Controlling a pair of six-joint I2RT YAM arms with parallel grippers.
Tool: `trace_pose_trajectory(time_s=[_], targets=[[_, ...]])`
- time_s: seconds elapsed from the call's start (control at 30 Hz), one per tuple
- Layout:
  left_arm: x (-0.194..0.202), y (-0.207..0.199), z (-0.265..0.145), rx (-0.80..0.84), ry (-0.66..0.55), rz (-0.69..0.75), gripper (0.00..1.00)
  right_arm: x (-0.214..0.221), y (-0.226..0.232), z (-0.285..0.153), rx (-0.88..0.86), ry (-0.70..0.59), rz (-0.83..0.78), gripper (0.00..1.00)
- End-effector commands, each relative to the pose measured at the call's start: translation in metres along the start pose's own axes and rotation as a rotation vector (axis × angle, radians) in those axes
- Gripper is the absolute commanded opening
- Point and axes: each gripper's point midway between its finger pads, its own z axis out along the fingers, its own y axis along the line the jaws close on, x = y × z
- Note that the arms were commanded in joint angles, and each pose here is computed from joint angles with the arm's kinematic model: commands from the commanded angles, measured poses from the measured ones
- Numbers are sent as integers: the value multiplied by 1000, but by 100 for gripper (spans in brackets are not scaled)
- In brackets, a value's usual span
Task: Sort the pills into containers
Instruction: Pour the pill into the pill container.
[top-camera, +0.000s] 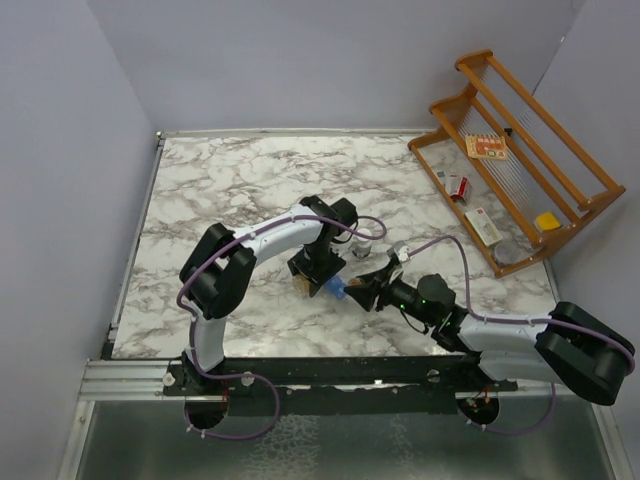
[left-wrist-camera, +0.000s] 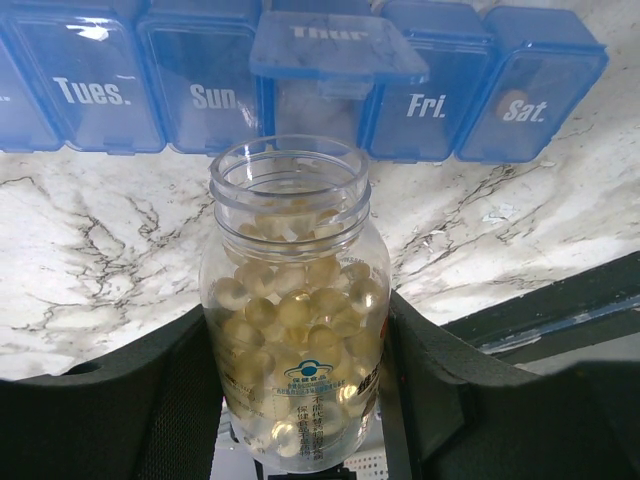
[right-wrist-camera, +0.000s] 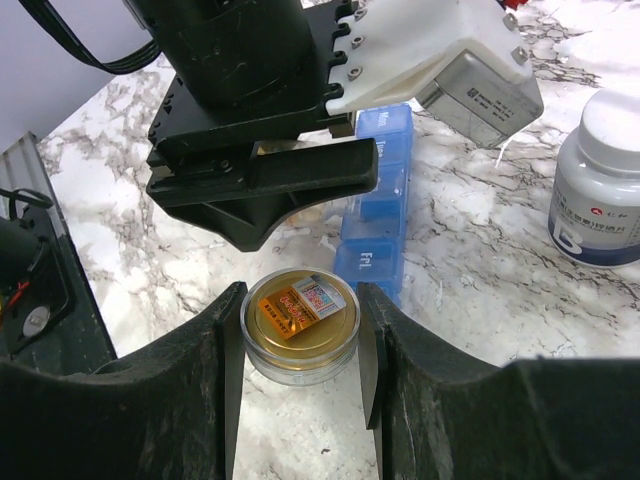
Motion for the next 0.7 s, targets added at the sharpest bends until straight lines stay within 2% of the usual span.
trace_pose_trajectory(time_s=[0.0,0.67], targets=[[-4,1,-7,-42,0,3,0,1,-6,-4,33,-4,-13,1],[-6,2,-2,-111,36,29,0,-2,-8,-7,51,-10,-18,1]])
